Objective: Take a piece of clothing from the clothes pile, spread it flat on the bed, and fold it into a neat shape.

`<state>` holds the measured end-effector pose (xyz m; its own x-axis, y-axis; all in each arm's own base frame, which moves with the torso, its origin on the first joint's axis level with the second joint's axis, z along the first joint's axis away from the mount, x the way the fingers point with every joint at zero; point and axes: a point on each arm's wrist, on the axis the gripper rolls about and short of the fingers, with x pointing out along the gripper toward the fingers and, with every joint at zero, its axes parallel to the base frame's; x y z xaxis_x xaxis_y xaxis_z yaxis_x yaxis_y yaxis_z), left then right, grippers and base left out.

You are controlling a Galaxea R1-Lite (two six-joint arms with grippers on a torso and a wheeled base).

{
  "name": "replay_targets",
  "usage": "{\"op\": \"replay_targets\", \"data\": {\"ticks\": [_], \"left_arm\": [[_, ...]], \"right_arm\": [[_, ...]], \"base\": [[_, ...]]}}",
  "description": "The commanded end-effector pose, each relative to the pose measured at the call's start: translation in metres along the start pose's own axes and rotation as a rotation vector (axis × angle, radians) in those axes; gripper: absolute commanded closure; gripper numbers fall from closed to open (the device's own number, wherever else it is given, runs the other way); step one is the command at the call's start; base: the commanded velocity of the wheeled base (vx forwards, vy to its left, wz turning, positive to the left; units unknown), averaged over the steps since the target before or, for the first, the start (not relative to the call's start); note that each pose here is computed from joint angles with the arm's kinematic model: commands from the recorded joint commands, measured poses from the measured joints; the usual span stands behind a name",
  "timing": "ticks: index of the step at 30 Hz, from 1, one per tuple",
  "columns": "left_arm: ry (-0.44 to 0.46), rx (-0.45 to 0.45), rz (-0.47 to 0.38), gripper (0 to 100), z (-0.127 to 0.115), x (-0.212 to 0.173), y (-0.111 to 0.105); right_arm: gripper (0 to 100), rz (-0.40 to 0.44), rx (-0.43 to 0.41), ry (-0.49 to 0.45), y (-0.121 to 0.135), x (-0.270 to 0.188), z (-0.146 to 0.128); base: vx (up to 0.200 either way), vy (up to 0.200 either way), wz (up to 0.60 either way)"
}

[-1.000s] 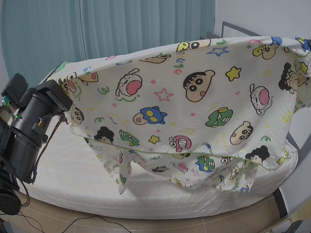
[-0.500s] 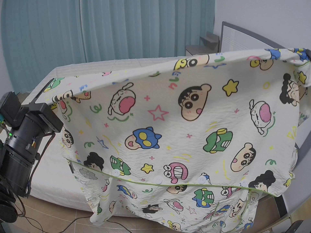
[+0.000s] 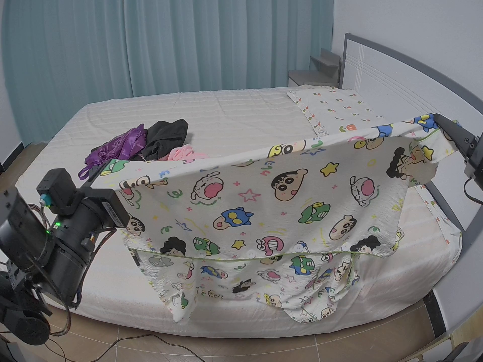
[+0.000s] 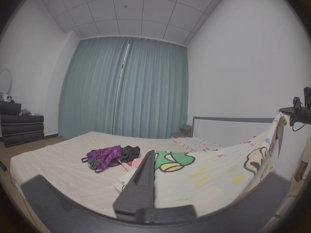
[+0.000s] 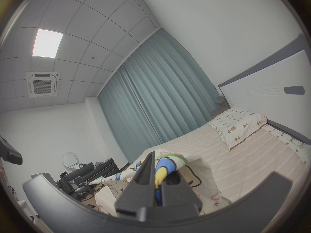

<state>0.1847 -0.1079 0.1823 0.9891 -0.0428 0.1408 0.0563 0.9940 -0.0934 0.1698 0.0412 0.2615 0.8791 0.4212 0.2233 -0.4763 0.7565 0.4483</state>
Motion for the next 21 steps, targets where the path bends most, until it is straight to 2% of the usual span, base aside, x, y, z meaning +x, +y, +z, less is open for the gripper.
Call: {"op": "replay_targets", "data": {"ticks": [1, 4, 13, 21], "left_arm": [[0.061, -0.004, 0.040, 100, -0.022, 0.027, -0.005], [0.034, -0.056, 0.044, 100, -0.017, 0.035, -0.008], [0.040, -0.112, 0.037, 100, -0.020, 0.041, -0.010], [0.046, -0.102, 0.045, 100, -0.026, 0.056, -0.015]], "right_arm": [[100, -0.039, 0.012, 0.035, -0.019, 0.024, -0.015], [100, -0.043, 0.007, 0.021, -0.024, 0.029, -0.018], [100, -0.058, 0.019, 0.016, -0.031, 0.035, -0.018], [100, -0.062, 0.011, -0.011, -0.039, 0.044, -0.021]], "base": [[0.000, 0.000, 0.00], [0.000, 0.000, 0.00], [0.000, 0.000, 0.00], [0.200, 0.000, 0.00]]}}
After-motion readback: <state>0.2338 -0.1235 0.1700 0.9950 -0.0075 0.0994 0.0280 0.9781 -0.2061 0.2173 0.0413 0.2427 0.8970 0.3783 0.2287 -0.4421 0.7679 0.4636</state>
